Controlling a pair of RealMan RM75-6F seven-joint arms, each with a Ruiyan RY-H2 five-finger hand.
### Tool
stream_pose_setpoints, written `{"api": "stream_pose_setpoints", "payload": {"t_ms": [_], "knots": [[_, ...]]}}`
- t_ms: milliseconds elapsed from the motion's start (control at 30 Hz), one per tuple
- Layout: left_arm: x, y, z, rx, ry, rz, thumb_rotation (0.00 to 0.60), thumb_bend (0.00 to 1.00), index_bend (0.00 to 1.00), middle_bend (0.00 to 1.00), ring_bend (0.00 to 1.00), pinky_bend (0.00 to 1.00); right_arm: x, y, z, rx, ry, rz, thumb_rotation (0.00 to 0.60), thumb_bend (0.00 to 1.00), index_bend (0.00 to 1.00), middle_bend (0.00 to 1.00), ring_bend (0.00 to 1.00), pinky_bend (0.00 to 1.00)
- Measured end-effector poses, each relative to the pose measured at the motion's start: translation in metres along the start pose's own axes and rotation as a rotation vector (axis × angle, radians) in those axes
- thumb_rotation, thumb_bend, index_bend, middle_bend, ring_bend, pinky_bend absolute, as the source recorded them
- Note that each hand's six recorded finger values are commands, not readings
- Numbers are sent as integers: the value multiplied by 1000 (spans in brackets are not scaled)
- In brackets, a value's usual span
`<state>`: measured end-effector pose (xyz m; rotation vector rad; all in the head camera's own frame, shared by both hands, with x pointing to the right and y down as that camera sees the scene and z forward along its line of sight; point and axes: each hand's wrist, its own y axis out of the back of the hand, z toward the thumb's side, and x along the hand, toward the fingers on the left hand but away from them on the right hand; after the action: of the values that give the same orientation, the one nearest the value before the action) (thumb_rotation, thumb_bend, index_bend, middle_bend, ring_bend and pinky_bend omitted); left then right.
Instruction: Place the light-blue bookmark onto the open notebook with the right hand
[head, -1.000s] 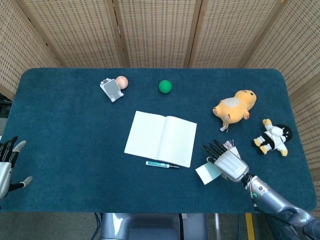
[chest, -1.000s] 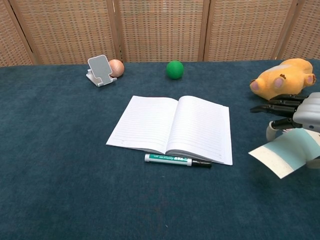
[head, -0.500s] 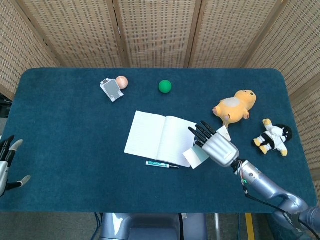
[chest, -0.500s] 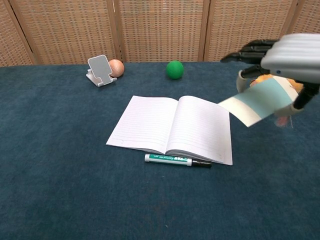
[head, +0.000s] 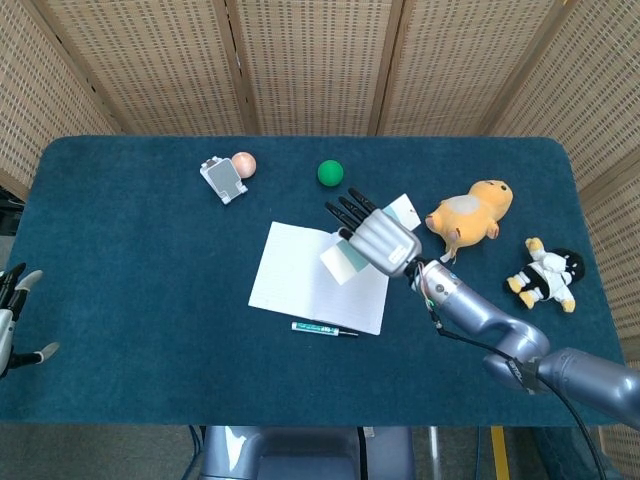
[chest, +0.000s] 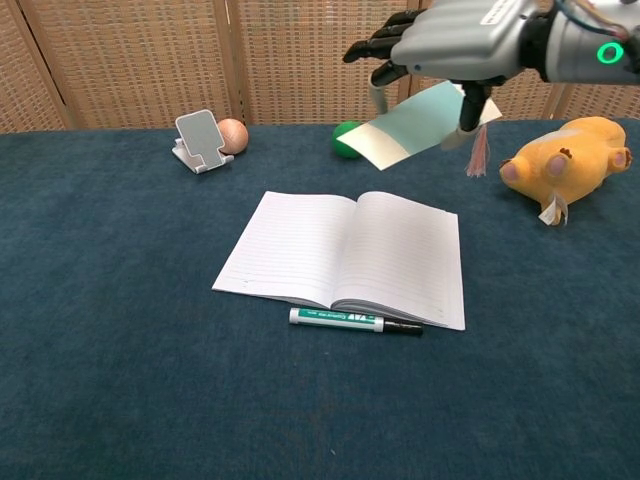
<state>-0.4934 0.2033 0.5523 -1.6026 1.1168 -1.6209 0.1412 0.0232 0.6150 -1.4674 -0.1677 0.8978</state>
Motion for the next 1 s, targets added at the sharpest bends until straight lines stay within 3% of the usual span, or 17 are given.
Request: {"api": "stream_pose_setpoints", "payload": {"t_ms": [200,533,767,1000], "knots": [[11,2,-10,-17,55,-5,600,0,0,0,0,0,-44,-11,8,62,12,44,600,311,562,0,0,0],[29,-2,-19,-16,121,-40,600,0,0,0,0,0,-101,-50,56,153,69,139,600,311,562,0,0,0],[33,-4,-20,-15,130,-53,600,0,0,0,0,0,-108,-66,83,211,152,171,600,311,562,0,0,0],[34,-5,-21,-15,132,-60,600,0,0,0,0,0,-107,-62,112,292,260,130,600,311,568,0,0,0]]}}
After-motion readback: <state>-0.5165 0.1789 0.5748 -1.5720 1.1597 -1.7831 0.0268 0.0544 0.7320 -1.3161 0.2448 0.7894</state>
